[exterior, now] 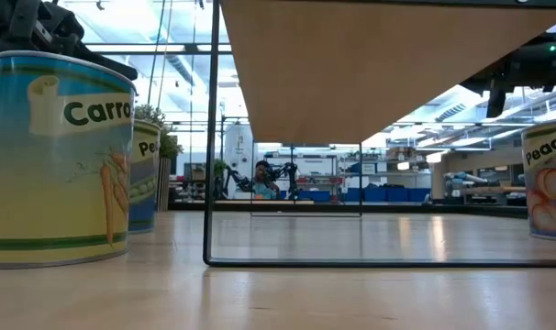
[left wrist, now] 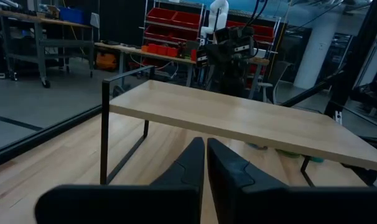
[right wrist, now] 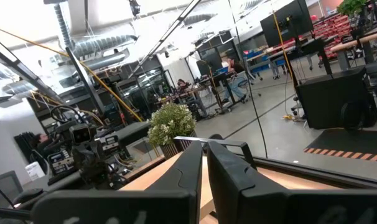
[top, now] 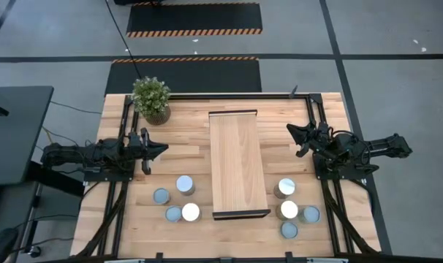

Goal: Pick and place cans onto a shelf

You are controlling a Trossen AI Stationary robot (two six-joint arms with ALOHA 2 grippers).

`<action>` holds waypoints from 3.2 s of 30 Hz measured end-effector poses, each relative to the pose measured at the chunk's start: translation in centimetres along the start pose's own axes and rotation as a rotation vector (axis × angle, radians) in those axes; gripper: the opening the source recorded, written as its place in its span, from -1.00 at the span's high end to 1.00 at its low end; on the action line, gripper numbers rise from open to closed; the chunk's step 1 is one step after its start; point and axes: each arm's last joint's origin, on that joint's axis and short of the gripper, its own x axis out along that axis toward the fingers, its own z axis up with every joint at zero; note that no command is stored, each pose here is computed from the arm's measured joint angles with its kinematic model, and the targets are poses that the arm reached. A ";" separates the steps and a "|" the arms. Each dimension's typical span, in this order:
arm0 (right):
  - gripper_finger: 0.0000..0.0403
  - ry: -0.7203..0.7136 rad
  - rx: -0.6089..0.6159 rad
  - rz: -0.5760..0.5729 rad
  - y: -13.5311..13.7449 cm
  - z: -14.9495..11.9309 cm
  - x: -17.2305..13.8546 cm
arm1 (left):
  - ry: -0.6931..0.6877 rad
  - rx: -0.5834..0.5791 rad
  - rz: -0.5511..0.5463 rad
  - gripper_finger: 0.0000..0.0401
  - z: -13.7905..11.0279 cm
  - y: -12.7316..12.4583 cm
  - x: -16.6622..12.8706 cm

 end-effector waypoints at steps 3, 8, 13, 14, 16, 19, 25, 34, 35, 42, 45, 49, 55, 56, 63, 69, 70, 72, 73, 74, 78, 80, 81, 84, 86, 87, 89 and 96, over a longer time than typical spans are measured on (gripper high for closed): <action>0.84 0.000 0.000 0.000 0.0 0.0 0.0 | 0.000 0.000 0.000 0.88 0.0 0.0 0.0; 0.84 0.000 0.000 0.000 0.0 0.0 0.0 | -0.001 -0.002 -0.001 0.88 0.0 0.0 0.0; 0.84 -0.049 0.064 -0.036 0.0 0.5 0.0 | -0.131 -0.345 -0.040 0.88 1.4 -0.2 -0.1; 0.84 -0.088 0.125 -0.059 -0.1 0.8 0.0 | -0.162 -0.428 -0.050 0.88 1.7 -0.2 -0.1; 0.84 -0.178 0.259 -0.092 -0.1 1.8 -0.1 | -0.221 -0.544 -0.064 0.88 2.3 -0.2 -0.3; 0.84 -0.200 0.279 -0.075 0.1 2.5 -0.2 | -0.326 -0.693 -0.113 0.88 3.3 -0.3 -0.6; 0.84 -0.162 0.346 -0.053 0.2 2.7 0.0 | -0.517 -0.602 -0.113 0.88 5.0 -0.2 -1.3; 0.84 -0.099 0.232 0.091 1.8 6.5 0.2 | -0.570 -0.581 -0.020 0.88 5.2 0.1 -1.5; 0.85 -0.055 0.212 0.082 2.0 6.9 0.3 | -0.574 -0.572 0.004 0.88 5.2 0.2 -1.5; 0.91 0.162 0.193 0.059 3.9 9.1 1.5 | -0.596 -0.575 0.131 0.88 5.1 0.5 -1.5; 0.94 0.202 0.156 0.073 4.9 9.9 2.3 | -0.608 -0.653 0.106 0.88 5.2 0.5 -1.6; 0.96 0.291 0.089 0.084 5.9 10.2 3.3 | -0.609 -0.670 0.097 0.87 5.2 0.5 -1.6; 0.84 0.588 0.056 0.137 7.3 9.3 4.4 | -0.591 -0.632 0.049 0.73 5.2 0.3 -1.5; 0.81 0.651 0.045 0.134 7.4 8.9 4.5 | -0.591 -0.632 0.050 0.68 5.2 0.3 -1.5; 0.38 0.878 -0.069 0.086 8.0 7.5 5.4 | -0.569 -0.620 0.059 0.31 5.0 0.3 -1.4; -0.08 1.038 -0.159 0.148 9.1 8.2 6.1 | -0.562 -0.617 0.062 0.07 4.9 0.3 -1.4; -0.15 1.066 -0.171 0.167 9.3 8.2 6.2 | -0.562 -0.617 0.062 0.05 4.9 0.3 -1.4; -0.27 1.128 -0.192 0.186 9.6 8.2 6.3 | -0.562 -0.617 0.061 0.01 4.9 0.3 -1.4; -0.32 1.167 -0.192 0.188 9.7 8.1 6.4 | -0.560 -0.615 0.056 0.00 4.9 0.3 -1.4; -0.36 1.205 -0.172 0.177 9.8 8.0 6.4 | -0.559 -0.614 0.047 -0.01 4.9 0.3 -1.4; -0.39 1.352 -0.077 0.162 10.1 7.1 6.5 | -0.546 -0.611 -0.001 -0.01 4.9 0.2 -1.3; -0.37 1.398 -0.052 0.195 10.4 6.8 6.6 | -0.544 -0.624 -0.017 -0.01 4.9 0.1 -1.3; -0.36 1.414 -0.057 0.209 10.5 6.7 6.6 | -0.542 -0.627 -0.022 -0.02 4.9 0.1 -1.3; -0.35 1.426 -0.110 0.239 10.7 6.3 6.7 | -0.539 -0.628 -0.033 -0.02 4.9 0.1 -1.3; -0.35 1.433 -0.159 0.258 10.8 5.8 6.8 | -0.536 -0.626 -0.045 -0.02 4.9 0.0 -1.3; -0.35 1.439 -0.184 0.267 10.9 5.6 6.9 | -0.534 -0.624 -0.052 -0.02 5.0 0.0 -1.3; -0.35 1.459 -0.234 0.286 11.2 5.0 6.9 | -0.529 -0.621 -0.066 -0.02 5.0 0.0 -1.3; -0.35 1.483 -0.531 0.317 12.5 3.5 6.8 | -0.521 -0.635 -0.069 -0.02 4.9 0.0 -1.3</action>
